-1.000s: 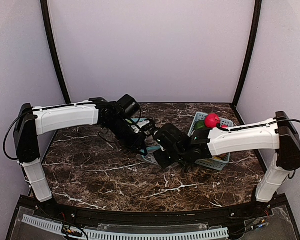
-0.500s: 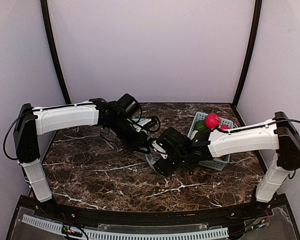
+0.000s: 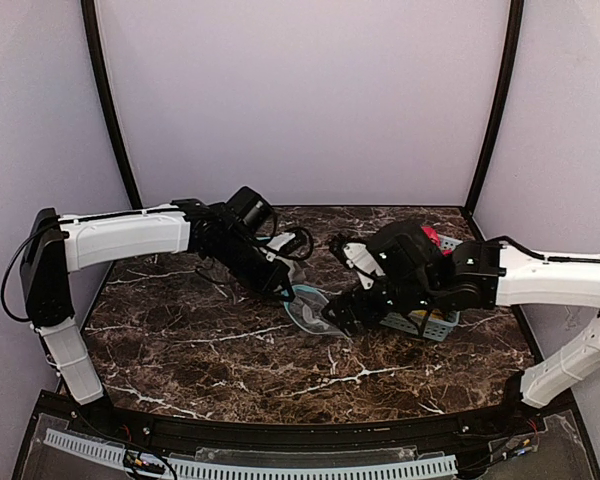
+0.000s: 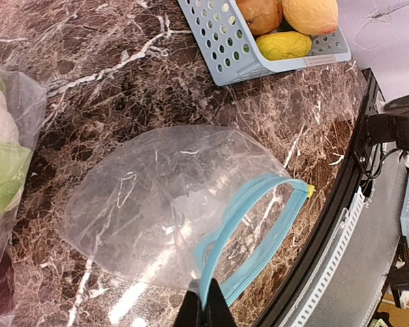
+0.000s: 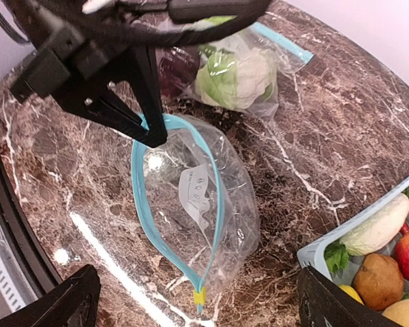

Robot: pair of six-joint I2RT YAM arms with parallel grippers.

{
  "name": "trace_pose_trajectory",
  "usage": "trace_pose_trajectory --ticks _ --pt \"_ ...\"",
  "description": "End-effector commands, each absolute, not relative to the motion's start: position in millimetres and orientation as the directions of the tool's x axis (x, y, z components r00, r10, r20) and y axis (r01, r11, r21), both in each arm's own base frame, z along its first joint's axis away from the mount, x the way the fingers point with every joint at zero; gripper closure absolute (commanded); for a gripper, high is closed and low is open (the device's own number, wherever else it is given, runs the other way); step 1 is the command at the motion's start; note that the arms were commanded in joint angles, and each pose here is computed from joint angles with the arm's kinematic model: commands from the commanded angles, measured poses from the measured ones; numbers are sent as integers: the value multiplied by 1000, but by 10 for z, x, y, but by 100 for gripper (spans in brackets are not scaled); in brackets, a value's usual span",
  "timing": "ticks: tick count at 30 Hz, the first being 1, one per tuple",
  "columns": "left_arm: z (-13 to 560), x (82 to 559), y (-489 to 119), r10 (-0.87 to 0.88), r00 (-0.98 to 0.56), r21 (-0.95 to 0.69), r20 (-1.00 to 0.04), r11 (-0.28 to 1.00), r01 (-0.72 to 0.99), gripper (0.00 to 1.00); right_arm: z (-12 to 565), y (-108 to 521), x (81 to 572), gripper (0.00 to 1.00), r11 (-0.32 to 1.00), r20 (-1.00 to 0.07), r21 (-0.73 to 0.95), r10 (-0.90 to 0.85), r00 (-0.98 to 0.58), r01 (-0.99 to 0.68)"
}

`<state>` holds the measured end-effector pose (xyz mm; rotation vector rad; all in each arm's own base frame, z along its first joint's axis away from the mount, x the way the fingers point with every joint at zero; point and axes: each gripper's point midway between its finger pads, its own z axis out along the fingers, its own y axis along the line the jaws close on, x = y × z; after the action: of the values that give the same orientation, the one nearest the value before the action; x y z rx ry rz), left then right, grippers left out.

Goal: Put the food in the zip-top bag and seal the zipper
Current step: Adjust the zipper food storage bag at the center of the board, then pick up the fake fruit from the bin.

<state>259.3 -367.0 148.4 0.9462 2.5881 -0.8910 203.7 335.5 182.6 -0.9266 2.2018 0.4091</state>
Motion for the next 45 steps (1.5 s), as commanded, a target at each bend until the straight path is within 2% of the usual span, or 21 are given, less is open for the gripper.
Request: trace_pose_trajectory --ticks 1,8,12,15,20,26,32,45 --pt "1614 2674 -3592 461 -741 -427 -488 615 663 99 1932 3062 2089 1 766 -728 102 -378 -572 -635" --pt "1605 2676 -3589 428 -742 -445 -516 607 659 99 1633 1943 2436 2 953 -632 41 -209 -746 -302" --pt "1616 2681 -3616 415 -740 -454 -529 598 660 99 1414 1375 2527 1 989 -571 -50 -142 -809 -138" --pt "1614 2681 -3631 410 -742 -463 -531 592 659 99 1288 1166 2581 1 992 -542 -94 -120 -832 -82" --pt "1581 2651 -3630 408 -750 -478 -522 588 652 99 1205 991 2699 5 985 -528 -168 -111 -842 -24" --pt "1553 2618 -3623 410 -755 -487 -512 586 648 99 1165 1019 2858 11 988 -544 -153 -103 -833 -22" --pt "1550 2608 -3614 408 -759 -492 -508 586 644 99 1061 956 2986 10 985 -548 -174 -88 -832 11" --pt "1565 2595 -3611 407 -763 -494 -503 588 640 99 892 985 3035 34 985 -534 -170 -97 -840 -6"
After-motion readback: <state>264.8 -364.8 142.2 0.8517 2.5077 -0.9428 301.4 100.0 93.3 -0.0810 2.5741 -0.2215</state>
